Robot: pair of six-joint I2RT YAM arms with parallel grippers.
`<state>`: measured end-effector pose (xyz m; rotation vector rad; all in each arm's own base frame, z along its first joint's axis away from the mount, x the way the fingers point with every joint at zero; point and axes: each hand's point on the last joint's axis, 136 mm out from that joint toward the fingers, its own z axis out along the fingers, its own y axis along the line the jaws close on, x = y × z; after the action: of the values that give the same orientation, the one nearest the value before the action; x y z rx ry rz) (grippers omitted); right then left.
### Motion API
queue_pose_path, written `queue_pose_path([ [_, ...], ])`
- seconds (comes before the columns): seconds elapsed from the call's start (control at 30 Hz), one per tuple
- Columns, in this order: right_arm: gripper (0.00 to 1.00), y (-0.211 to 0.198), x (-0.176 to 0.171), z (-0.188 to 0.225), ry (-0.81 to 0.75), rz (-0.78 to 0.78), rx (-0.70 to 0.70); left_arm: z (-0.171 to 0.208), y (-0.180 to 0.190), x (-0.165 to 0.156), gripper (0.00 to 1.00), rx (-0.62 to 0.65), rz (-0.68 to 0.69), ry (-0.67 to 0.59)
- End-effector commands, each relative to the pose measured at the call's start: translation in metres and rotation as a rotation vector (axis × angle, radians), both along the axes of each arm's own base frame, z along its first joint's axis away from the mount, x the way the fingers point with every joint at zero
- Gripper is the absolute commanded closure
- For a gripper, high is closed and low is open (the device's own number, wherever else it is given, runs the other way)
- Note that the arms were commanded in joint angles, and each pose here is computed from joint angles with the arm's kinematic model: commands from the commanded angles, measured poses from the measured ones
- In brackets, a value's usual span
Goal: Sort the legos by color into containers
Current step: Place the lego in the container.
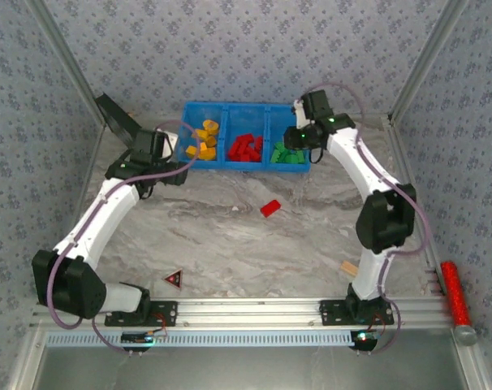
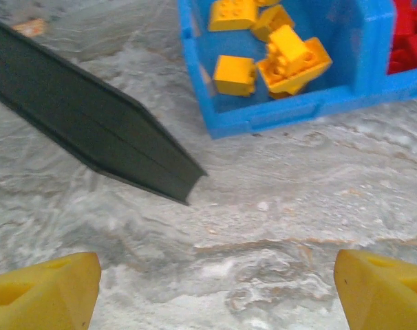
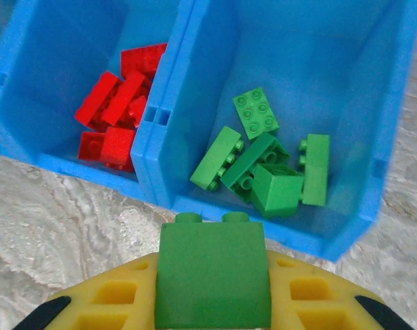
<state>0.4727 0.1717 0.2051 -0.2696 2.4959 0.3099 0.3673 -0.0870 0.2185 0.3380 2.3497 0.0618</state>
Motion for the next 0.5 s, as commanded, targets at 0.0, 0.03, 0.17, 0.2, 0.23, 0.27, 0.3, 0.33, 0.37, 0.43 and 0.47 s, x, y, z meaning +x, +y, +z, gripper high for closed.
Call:
queue_pose_path([
  [0.0, 0.73, 0.011, 0.012, -0.020, 0.032, 0.042, -0.099, 0.000, -0.035, -0.001, 0.12, -0.134, -0.131, -0.023],
  [0.03, 0.73, 0.014, 0.017, -0.026, 0.033, 0.038, -0.114, -0.003, -0.041, -0.003, 0.12, -0.153, -0.147, -0.015],
  [0.17, 0.74, 0.017, 0.035, -0.053, 0.044, -0.003, -0.161, -0.008, -0.062, -0.011, 0.13, -0.188, -0.195, 0.007],
  [0.2, 0.73, 0.016, 0.038, -0.058, 0.046, -0.019, -0.167, -0.008, -0.067, -0.013, 0.13, -0.188, -0.208, 0.015],
  [0.23, 0.74, 0.015, 0.039, -0.063, 0.049, -0.028, -0.169, -0.007, -0.071, -0.015, 0.13, -0.189, -0.218, 0.018],
  [0.27, 0.74, 0.014, 0.041, -0.068, 0.047, -0.038, -0.177, -0.007, -0.075, -0.017, 0.13, -0.188, -0.228, 0.024],
  [0.3, 0.74, 0.013, 0.043, -0.073, 0.046, -0.046, -0.186, -0.007, -0.080, -0.019, 0.13, -0.190, -0.239, 0.031],
  [0.33, 0.73, 0.013, 0.044, -0.077, 0.049, -0.049, -0.193, -0.008, -0.084, -0.021, 0.13, -0.190, -0.248, 0.039],
  [0.37, 0.73, 0.011, 0.045, -0.083, 0.054, -0.056, -0.207, -0.009, -0.089, -0.024, 0.13, -0.193, -0.259, 0.049],
  [0.43, 0.72, 0.008, 0.045, -0.093, 0.093, -0.076, -0.223, -0.011, -0.099, -0.027, 0.13, -0.196, -0.279, 0.063],
  [0.47, 0.72, 0.007, 0.045, -0.098, 0.118, -0.081, -0.231, -0.013, -0.105, -0.028, 0.13, -0.198, -0.286, 0.065],
])
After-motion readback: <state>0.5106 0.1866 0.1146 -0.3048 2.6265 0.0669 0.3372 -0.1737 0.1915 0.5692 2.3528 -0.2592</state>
